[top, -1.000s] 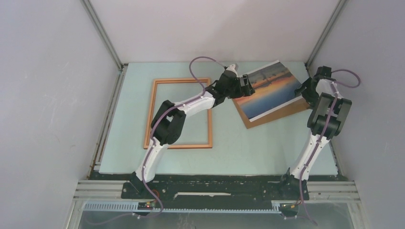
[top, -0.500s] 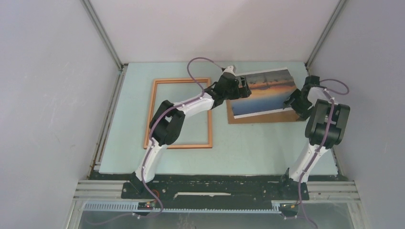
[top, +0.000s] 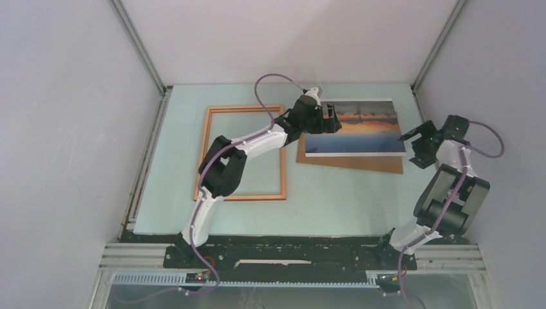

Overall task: Put the photo into the frame
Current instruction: Adjust the photo frame item at the center of the board.

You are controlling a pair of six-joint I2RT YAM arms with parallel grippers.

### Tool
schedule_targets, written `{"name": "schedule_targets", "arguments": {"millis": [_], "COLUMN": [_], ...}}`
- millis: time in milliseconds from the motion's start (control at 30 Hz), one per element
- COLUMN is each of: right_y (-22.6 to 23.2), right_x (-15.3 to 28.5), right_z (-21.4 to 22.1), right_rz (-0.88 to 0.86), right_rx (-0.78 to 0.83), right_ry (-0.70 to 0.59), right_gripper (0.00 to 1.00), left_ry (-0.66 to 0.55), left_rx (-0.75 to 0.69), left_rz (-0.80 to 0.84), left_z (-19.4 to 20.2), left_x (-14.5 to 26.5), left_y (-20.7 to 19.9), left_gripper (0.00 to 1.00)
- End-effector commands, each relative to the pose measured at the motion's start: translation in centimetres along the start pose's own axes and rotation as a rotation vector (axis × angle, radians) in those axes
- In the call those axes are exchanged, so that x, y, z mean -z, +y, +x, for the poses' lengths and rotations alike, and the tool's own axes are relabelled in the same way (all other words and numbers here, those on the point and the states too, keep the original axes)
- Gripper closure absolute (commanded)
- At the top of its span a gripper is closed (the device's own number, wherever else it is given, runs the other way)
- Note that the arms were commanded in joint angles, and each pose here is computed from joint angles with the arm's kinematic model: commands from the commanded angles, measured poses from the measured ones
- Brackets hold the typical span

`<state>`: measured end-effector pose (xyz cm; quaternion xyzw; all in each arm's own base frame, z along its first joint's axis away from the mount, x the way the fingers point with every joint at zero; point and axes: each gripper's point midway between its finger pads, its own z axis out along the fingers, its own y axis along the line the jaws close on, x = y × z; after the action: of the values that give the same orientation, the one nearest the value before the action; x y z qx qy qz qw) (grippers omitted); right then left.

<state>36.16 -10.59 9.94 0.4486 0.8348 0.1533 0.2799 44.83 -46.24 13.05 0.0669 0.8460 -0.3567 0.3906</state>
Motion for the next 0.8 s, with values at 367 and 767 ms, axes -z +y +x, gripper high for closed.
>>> {"name": "schedule_targets", "arguments": {"millis": [367,767], "right_y": [-2.5,-5.0], "right_x": [-3.1,-6.0], "right_z": [-4.7,-4.1], "right_rz": [-0.155,-0.09], "right_rx": [-0.177,-0.214], "right_ry": [-0.035,0.016], "right_gripper": [0.1,0.13], "left_ry": [0.122,0.114], "left_rx": [0.244,0.367], "left_rz": [0.021,-0.059], "left_z": [2.0,3.3], "left_x": [-3.1,-3.3], "left_y": [2.1,5.6], "left_gripper": [0.0,0.02]}}
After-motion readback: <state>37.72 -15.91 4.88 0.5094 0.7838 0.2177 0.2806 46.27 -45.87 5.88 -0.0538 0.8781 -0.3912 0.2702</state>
